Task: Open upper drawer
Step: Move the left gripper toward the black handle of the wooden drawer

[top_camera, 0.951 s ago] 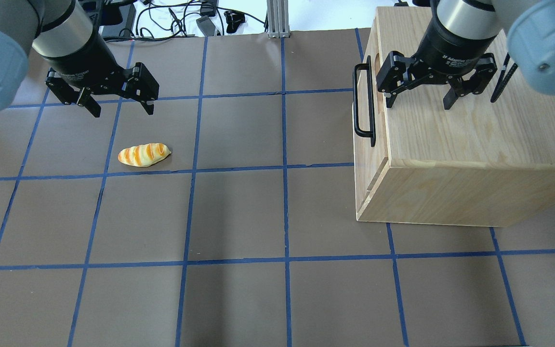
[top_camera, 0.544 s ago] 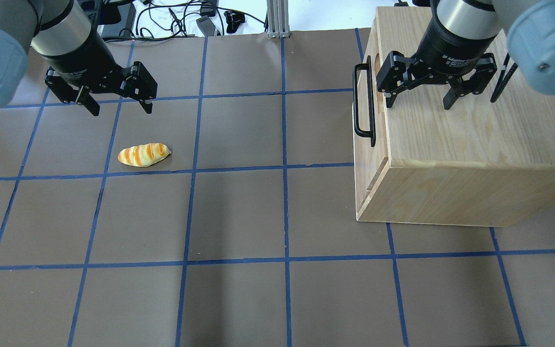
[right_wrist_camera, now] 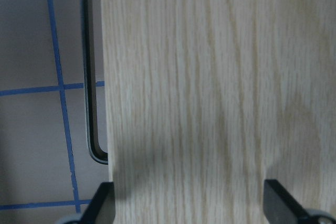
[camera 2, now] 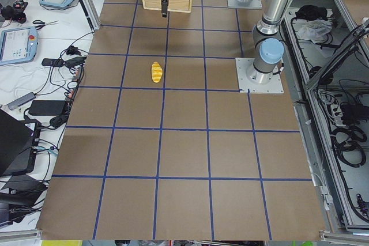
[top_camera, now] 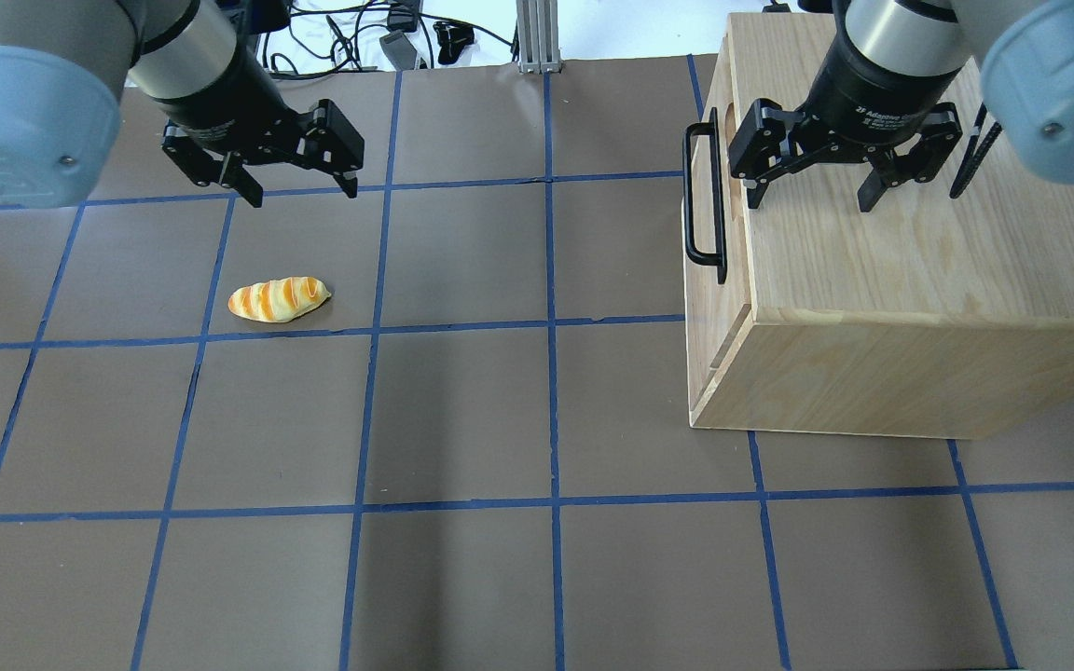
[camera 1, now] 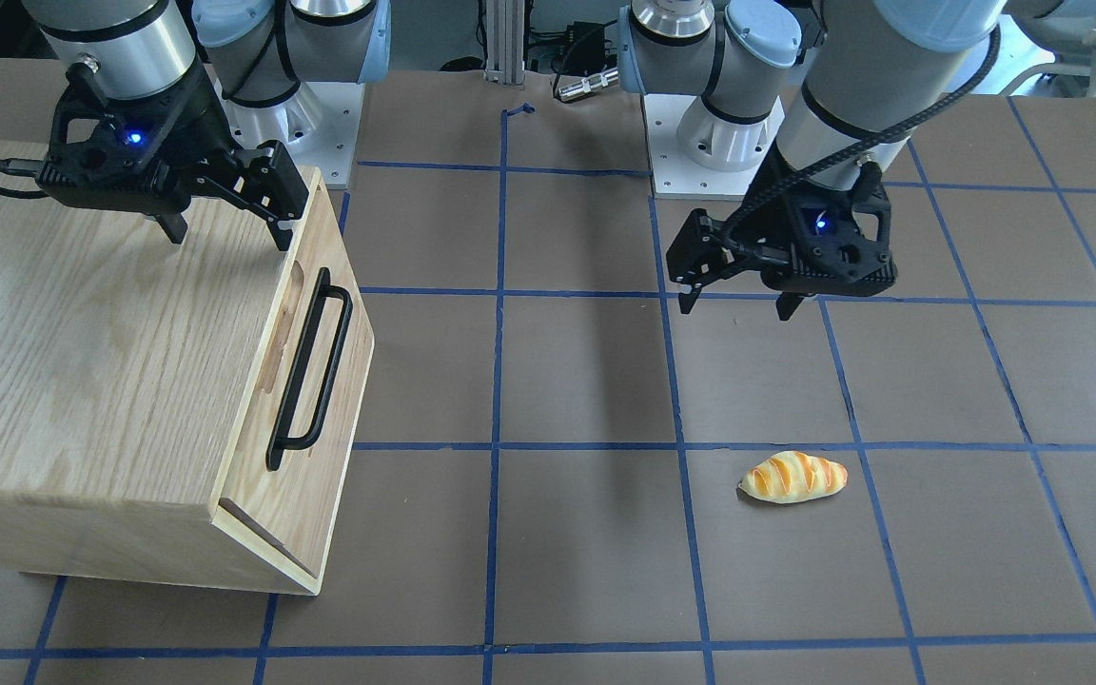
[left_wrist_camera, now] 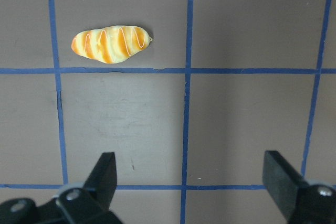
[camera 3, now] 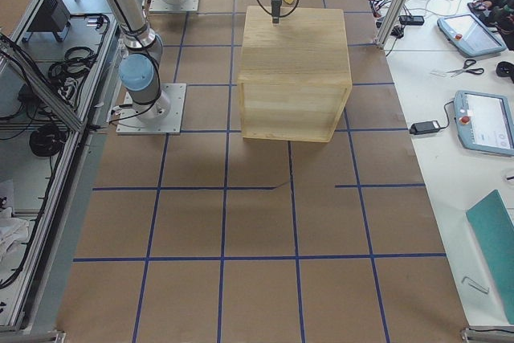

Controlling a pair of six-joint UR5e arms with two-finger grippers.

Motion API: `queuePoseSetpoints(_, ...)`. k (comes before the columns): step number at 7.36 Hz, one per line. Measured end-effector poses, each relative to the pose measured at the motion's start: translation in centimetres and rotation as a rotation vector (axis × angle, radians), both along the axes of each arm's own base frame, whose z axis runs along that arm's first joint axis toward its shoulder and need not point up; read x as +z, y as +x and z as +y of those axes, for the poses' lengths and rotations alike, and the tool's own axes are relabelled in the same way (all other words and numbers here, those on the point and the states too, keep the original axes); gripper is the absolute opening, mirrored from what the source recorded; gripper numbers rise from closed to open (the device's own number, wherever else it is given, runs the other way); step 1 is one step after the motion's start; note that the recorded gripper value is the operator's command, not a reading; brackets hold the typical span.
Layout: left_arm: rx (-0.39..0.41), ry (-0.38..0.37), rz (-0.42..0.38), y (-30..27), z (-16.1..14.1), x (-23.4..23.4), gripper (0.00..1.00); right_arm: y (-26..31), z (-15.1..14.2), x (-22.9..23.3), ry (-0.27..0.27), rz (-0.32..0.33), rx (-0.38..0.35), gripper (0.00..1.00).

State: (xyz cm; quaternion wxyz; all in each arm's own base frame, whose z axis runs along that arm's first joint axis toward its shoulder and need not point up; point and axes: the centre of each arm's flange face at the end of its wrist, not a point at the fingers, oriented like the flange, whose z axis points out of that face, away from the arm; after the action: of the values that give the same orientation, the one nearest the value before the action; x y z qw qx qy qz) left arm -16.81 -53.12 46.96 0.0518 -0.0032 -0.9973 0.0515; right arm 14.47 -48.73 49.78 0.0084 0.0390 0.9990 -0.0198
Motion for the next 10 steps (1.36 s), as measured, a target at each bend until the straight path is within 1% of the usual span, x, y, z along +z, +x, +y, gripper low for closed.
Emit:
queuePoseSetpoints(1, -0.011, -0.022, 0.026, -3.2, 0.1, -0.4, 1.0, 0.0, 0.0, 0.0, 0.0, 0.0, 0.0, 1.0)
queuePoseSetpoints(3, -0.022, -0.038, 0.073, -8.1, 0.3, -1.6, 1.0, 0.0, 0.0, 0.0, 0.0, 0.0, 0.0, 1.0)
queuePoseSetpoints(5, -0.016, -0.066, 0.149, -12.2, 0.3, -2.4, 1.0, 0.0, 0.0, 0.0, 0.0, -0.001, 0.0, 1.0)
queuePoseSetpoints(8, -0.002, -0.071, 0.218, -18.2, 1.1, -3.3, 1.0, 0.0, 0.0, 0.0, 0.0, -0.001, 0.0, 1.0)
queuePoseSetpoints(10, 0.01, -0.061, 0.261, -19.9, 1.1, -4.0, 1.0, 0.0, 0.0, 0.0, 0.0, -0.001, 0.0, 1.0)
